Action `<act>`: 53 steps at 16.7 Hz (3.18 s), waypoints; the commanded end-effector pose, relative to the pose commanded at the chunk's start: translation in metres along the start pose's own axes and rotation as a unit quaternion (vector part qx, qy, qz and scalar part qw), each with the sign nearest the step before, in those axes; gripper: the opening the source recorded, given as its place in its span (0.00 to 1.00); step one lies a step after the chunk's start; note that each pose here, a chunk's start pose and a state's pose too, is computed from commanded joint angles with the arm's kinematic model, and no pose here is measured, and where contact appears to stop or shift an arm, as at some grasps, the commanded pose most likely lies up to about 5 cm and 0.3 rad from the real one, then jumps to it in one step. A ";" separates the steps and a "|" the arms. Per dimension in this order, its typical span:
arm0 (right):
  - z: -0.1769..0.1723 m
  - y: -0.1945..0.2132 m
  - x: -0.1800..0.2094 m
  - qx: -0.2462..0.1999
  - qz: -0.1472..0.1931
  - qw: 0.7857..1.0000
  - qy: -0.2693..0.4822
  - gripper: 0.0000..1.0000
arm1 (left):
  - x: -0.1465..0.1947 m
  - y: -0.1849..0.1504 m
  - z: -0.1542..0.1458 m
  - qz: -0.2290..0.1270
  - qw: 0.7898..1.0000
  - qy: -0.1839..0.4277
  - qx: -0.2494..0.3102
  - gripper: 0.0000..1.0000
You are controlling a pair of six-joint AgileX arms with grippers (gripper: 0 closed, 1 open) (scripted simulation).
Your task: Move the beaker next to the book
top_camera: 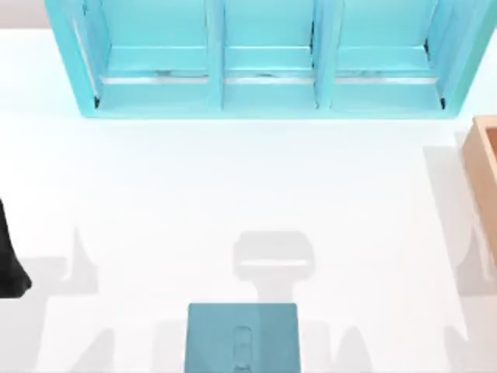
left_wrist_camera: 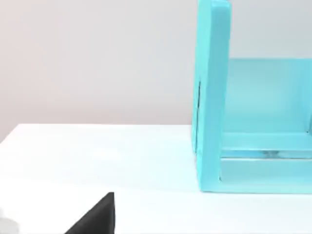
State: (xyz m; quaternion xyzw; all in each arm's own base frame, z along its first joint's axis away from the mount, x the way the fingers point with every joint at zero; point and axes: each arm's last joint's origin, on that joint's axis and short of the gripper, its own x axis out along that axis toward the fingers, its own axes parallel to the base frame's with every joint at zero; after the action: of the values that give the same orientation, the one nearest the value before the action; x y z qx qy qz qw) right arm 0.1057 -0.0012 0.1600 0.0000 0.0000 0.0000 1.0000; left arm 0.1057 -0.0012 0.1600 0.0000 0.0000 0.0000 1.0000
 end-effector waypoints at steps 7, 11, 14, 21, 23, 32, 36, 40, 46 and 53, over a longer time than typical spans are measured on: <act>0.000 0.000 0.000 0.000 0.000 1.000 0.000 1.00 | 0.002 0.002 0.028 0.010 0.997 0.056 0.050 1.00; 0.000 0.000 0.000 0.000 0.000 1.000 0.000 1.00 | 0.021 0.006 0.085 0.010 0.977 0.159 0.142 1.00; 0.000 0.000 0.000 0.000 0.000 1.000 0.000 1.00 | 0.062 0.013 0.137 -0.010 0.939 0.259 0.227 1.00; 0.000 0.000 0.000 0.000 0.000 1.000 0.000 1.00 | 0.223 0.059 0.176 -0.155 0.765 0.485 0.394 1.00; 0.000 0.000 0.000 0.000 0.000 1.000 0.000 1.00 | 0.261 0.080 0.163 -0.214 0.707 0.526 0.422 1.00; 0.000 0.000 0.000 0.000 0.000 1.000 0.000 1.00 | 0.339 0.175 0.092 -0.426 0.520 0.550 0.495 1.00; 0.000 0.000 0.000 0.000 0.000 1.000 0.000 1.00 | 0.339 0.204 0.079 -0.466 0.484 0.529 0.519 1.00; 0.000 0.000 0.000 0.000 0.000 1.000 0.000 1.00 | 0.336 0.215 0.076 -0.478 0.470 0.518 0.531 1.00; 0.000 0.000 0.000 0.000 0.000 1.000 0.000 1.00 | 0.338 0.213 0.075 -0.478 0.470 0.517 0.532 1.00; 0.000 0.000 0.000 0.000 0.000 1.000 0.000 1.00 | 0.346 0.222 0.036 -0.479 0.470 0.519 0.530 1.00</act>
State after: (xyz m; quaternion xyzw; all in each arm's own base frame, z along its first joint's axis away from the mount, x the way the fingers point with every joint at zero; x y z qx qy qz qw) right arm 0.1057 -0.0012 0.1600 0.0000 0.0000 0.0000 1.0000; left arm 0.4518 0.2207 0.1957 0.5297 0.5189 -0.4787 0.4701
